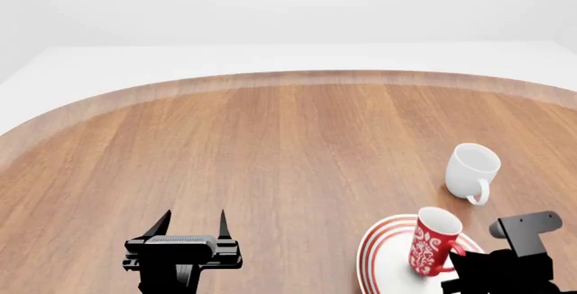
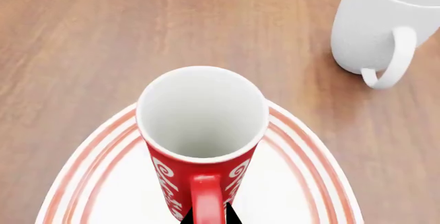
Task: Pick up the red mug and put it on the plate
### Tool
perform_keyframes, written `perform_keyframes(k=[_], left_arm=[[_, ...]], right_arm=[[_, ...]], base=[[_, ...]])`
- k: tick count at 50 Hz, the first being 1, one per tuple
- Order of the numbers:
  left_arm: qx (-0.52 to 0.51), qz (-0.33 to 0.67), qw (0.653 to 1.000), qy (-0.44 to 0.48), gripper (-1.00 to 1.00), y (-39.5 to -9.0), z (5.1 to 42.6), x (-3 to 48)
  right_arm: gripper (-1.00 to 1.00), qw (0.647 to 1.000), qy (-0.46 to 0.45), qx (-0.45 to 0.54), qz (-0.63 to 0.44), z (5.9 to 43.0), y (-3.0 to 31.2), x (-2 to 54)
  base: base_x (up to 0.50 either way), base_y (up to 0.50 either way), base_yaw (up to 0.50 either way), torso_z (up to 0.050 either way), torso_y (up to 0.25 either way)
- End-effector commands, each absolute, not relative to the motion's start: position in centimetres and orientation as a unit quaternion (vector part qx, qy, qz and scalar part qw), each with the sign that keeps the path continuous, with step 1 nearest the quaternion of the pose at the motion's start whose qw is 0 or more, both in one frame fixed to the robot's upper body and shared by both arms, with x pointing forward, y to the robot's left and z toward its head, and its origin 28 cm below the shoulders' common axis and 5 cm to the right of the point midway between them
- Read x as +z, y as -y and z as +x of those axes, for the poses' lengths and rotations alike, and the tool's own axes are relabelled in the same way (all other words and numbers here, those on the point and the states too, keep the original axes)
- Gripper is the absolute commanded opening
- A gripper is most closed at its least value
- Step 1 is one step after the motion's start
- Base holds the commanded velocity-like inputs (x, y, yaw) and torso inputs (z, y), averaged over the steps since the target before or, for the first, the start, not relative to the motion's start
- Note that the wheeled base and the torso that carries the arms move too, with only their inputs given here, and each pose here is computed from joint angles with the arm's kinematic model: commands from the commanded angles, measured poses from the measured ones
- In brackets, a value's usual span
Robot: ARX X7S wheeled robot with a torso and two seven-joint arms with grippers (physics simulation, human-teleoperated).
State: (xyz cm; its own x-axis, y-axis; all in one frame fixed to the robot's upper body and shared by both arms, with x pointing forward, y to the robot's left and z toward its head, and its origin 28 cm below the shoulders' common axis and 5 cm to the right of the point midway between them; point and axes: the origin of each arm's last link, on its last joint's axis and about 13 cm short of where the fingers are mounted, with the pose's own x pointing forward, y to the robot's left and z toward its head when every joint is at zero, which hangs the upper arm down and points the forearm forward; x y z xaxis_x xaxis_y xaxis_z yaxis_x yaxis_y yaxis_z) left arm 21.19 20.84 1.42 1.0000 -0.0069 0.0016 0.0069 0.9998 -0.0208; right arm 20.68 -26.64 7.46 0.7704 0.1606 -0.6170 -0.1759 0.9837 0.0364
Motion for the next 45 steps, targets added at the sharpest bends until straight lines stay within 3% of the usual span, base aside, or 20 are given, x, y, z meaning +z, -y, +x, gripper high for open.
perform_keyframes(k=[1, 13, 14, 45], left_arm=[[-0.003, -0.01, 1.0, 0.0, 1.0, -20.8, 21.2, 1.4], [-0.003, -0.01, 1.0, 0.0, 1.0, -20.8, 21.2, 1.5], [-0.002, -0.01, 1.0, 0.0, 1.0, -20.8, 21.2, 1.5], [-0.001, -0.011, 1.0, -0.001, 1.0, -20.9, 21.3, 1.4]], right_arm=[[-1.0, 0.939, -0.334, 0.085, -0.007, 20.7, 26.9, 6.9], [-1.0, 0.938, -0.335, 0.086, -0.011, 20.6, 26.9, 6.8], [1.0, 0.938, -0.335, 0.087, -0.012, 20.6, 26.9, 6.8], [1.0, 0.941, -0.315, 0.124, -0.022, 20.5, 26.2, 8.1]], base=[[0.0, 0.0, 0.0, 0.0, 0.0], [0.0, 0.0, 0.0, 0.0, 0.001], [0.0, 0.0, 0.0, 0.0, 0.0], [0.0, 0.0, 0.0, 0.0, 0.0]])
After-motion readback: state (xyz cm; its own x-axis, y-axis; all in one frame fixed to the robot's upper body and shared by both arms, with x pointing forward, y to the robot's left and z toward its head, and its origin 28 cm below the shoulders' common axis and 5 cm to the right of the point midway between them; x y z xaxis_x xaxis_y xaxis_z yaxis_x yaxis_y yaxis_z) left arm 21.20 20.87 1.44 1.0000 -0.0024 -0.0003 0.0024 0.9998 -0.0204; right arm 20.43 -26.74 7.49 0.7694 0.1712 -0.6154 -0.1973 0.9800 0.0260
